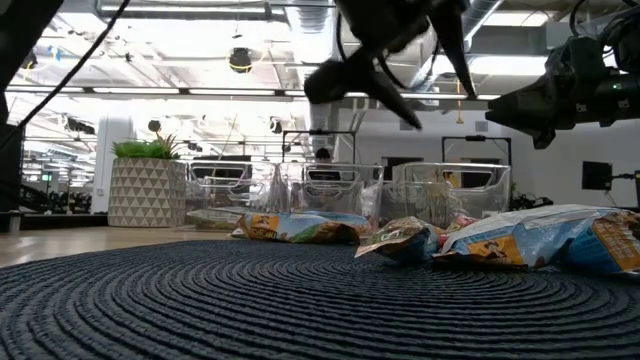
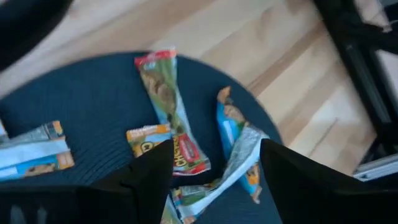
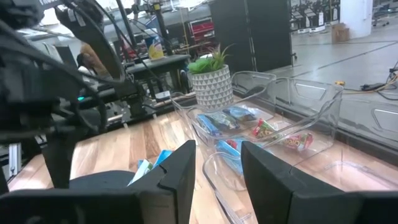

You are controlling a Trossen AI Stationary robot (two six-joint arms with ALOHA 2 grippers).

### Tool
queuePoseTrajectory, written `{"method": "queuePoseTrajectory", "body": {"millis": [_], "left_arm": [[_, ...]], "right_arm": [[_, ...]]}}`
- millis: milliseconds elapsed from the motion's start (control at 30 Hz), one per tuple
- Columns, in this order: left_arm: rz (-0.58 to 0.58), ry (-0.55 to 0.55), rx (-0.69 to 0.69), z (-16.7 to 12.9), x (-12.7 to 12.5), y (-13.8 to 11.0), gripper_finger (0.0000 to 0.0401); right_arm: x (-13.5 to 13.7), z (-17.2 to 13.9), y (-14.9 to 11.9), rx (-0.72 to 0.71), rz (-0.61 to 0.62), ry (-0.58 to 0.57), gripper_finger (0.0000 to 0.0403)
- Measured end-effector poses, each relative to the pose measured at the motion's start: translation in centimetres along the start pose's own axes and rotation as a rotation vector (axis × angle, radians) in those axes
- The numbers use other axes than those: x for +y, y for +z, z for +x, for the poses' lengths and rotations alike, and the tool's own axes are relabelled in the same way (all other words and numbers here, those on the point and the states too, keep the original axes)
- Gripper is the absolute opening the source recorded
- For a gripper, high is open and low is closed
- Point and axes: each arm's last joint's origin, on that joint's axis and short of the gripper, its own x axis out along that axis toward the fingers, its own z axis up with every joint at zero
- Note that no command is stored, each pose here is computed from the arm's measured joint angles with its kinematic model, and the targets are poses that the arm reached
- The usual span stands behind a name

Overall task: Pick and place Granola Bars by type
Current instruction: Put the red granola bar into the middle transparent bin

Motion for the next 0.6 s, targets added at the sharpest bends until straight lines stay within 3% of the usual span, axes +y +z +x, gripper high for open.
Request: {"method": "queuePoseTrajectory", "body": {"millis": [367,600], "left_arm": [[0.024,0.006,0.033,3.6,0.5,-0.9,0.0183],[0.034,0.006,0.059,6.0,0.8,-1.0,0.0184]], "right_arm": [[0.0,0.0,0.0,0.0,0.0,0.0,0.0123],[0.0,0.0,0.0,0.003,0.0,-0.003,0.0123]]}}
